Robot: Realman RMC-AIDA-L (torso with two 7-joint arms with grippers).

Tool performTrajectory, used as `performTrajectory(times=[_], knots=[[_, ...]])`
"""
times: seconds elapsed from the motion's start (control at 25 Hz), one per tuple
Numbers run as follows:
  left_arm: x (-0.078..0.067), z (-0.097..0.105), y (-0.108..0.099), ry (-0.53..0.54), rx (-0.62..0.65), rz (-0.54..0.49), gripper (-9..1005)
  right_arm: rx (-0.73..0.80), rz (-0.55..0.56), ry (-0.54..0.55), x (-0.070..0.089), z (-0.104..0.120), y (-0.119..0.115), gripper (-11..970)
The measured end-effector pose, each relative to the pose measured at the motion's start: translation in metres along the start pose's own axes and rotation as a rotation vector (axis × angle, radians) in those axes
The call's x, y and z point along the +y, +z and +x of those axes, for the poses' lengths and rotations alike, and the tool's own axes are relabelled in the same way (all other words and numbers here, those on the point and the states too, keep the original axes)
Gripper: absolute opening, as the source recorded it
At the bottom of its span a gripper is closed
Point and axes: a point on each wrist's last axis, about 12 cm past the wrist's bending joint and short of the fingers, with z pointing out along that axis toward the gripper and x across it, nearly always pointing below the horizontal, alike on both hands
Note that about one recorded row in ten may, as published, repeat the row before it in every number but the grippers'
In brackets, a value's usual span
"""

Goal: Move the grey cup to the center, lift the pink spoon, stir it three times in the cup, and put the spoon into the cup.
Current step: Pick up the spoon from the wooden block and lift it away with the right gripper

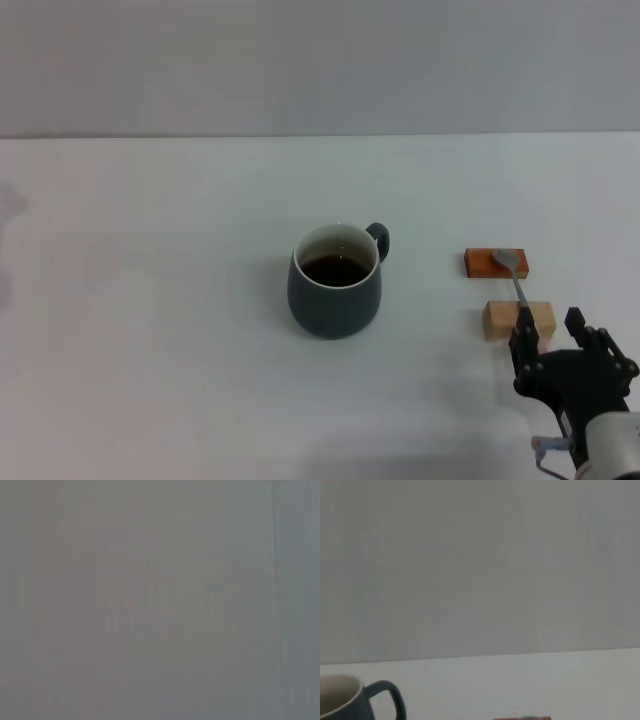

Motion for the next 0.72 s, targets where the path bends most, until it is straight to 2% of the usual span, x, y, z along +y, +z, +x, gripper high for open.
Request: performTrajectory(times=[0.24,0.72], knots=[[0.002,0.0,-0.001,0.002,-0.001,-0.003,-2,0.019,0.017,0.007,0.0,0.008,-0.007,474],[0.002,0.001,-0.003,0.002,-0.003,-0.005,-2,0.045,0.038,0.013,-0.006,0.013,-0.003,474]])
